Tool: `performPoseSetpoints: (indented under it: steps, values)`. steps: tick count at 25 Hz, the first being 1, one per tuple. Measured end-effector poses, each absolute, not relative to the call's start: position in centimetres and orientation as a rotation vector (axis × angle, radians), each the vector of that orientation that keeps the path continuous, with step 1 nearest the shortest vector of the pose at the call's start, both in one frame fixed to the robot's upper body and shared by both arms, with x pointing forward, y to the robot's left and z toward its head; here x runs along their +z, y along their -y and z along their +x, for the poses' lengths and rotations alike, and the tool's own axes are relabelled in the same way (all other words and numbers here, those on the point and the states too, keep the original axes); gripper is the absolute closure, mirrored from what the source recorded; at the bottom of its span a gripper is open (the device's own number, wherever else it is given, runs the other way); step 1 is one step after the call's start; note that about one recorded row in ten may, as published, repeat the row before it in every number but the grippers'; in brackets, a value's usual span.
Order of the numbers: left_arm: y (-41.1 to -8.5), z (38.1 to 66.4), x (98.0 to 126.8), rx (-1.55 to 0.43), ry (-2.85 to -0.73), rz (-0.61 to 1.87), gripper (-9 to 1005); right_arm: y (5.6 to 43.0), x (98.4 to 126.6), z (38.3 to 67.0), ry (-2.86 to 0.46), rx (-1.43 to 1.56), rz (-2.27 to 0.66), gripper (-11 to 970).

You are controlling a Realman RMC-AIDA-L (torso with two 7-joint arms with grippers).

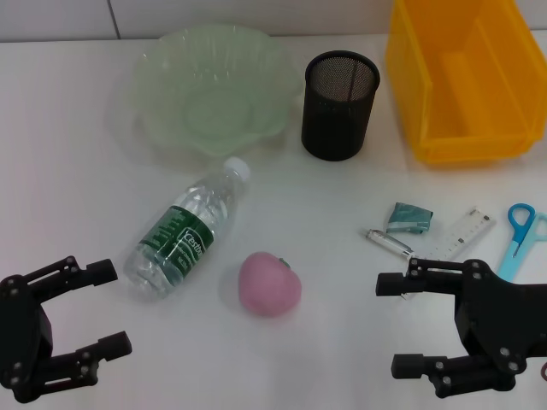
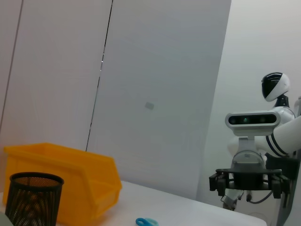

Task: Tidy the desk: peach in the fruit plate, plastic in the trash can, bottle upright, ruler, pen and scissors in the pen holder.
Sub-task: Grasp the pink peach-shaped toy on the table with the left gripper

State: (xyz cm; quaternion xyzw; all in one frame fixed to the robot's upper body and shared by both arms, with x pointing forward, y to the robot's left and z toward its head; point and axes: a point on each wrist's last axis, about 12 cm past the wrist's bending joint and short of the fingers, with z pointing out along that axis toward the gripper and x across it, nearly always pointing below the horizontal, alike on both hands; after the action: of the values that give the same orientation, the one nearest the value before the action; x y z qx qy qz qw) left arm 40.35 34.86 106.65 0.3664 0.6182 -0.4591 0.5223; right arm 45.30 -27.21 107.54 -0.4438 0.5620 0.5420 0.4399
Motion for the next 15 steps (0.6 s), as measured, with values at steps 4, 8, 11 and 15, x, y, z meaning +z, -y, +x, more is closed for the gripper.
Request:
performPoseSetpoints:
  steps: [4, 8, 11, 15]
  values:
    - [-34.72, 40.77, 106.79, -1.108, -1.479, 0.881, 188, 27.06, 107.57, 45.49, -1.395, 1.347, -1.104, 166]
    - [-34.57, 41.05, 106.88, -1.116, -1.478, 0.881, 192, 26.94, 107.50, 45.62, -1.399, 1.341, -1.097, 165]
    - [-34.50, 41.24, 106.95, -1.130, -1.484, 0.875, 196, 26.83, 107.51, 45.70, -1.397, 1.344, -1.094, 165]
    - [-34.48, 41.39, 107.02, -1.142, -1.491, 0.868, 201, 26.73, 107.53, 45.91, -1.402, 1.343, -1.089, 166]
